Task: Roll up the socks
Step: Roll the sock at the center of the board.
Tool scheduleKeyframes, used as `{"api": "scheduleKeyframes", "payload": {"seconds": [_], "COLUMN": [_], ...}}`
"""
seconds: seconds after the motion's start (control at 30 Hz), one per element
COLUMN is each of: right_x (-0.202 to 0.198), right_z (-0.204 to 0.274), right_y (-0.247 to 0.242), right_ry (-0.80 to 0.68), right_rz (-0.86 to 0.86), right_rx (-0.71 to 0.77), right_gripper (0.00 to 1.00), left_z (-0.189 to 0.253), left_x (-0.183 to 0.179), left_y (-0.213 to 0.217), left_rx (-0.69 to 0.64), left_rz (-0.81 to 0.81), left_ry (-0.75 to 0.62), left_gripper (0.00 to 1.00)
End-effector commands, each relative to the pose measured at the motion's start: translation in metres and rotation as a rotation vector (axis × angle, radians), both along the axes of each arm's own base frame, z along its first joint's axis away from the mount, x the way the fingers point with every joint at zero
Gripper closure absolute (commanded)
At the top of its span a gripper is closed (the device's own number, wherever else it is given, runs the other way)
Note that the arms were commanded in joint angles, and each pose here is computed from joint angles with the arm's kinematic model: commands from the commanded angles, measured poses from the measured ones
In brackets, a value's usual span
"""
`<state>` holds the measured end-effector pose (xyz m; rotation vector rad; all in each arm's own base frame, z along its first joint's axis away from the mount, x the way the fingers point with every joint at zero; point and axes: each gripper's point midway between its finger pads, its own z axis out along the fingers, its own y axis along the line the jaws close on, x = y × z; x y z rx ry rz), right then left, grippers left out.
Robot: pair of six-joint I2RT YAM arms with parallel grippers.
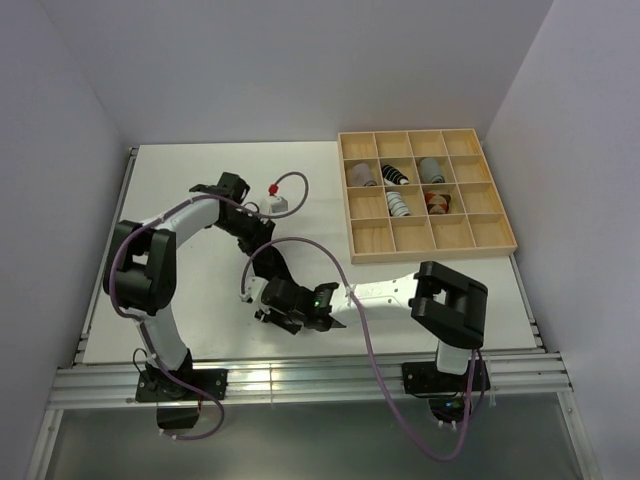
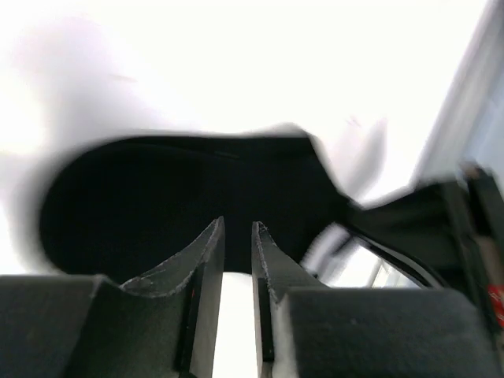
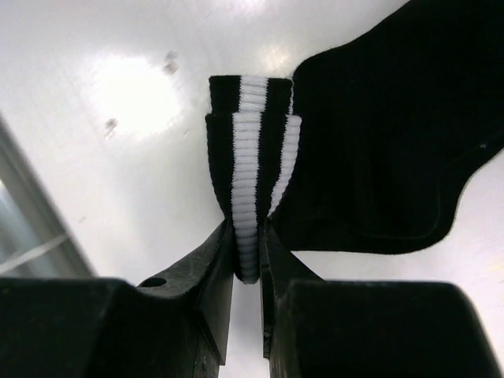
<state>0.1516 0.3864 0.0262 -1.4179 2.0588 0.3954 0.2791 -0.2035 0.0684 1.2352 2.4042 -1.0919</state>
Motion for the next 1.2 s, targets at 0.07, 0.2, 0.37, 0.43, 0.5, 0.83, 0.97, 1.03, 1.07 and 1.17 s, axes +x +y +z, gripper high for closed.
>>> {"api": "scheduleKeyframes", "payload": {"seconds": [0.07,0.2,0.37,0.43,0.5,0.83,0.97,1.03,1.07,1.17], "right_x": [-0.025,-0.021,-0.01,-0.001,0.006,0.023,0.029,0.032,0.033,0.036], "right_z": [0.012,0.021,0.034,0.041,0.033,0.006,-0.001,-0.002,-0.003,-0.005], "right_y": [-0.008,-0.007,-0.005,-0.002,0.0,0.002,0.002,0.002,0.002,0.002], "right_ry": [0.211,0.395,0.716,0.829,0.9,1.125,1.156,1.158,1.156,1.158], "right_rz": [0.007,0.005,0.01,0.0,-0.004,-0.053,-0.091,-0.111,-0.114,-0.125], "right_rx": [-0.012,0.007,0.088,0.125,0.138,0.207,0.208,0.208,0.208,0.199], "right_gripper": [0.91,0.9,0.88,0.88,0.88,0.88,0.88,0.88,0.88,0.88], "left_z": [0.028,0.052,0.088,0.095,0.101,0.042,0.027,0.028,0.028,0.024], "left_x": [0.071,0.091,0.092,0.088,0.078,-0.024,-0.053,-0.061,-0.063,-0.072], "left_y": [0.016,0.034,0.049,0.05,0.051,0.035,0.031,0.029,0.028,0.025], "left_rx": [-0.002,-0.017,-0.032,-0.043,-0.053,0.001,-0.003,-0.023,-0.028,-0.039], "left_rz": [0.323,0.422,0.478,0.457,0.43,-0.033,-0.151,-0.18,-0.188,-0.227], "left_ry": [-0.176,-0.262,-0.457,-0.506,-0.541,-0.545,-0.621,-0.658,-0.663,-0.654], "left_gripper": [0.76,0.8,0.81,0.77,0.75,0.56,0.47,0.38,0.36,0.33]}}
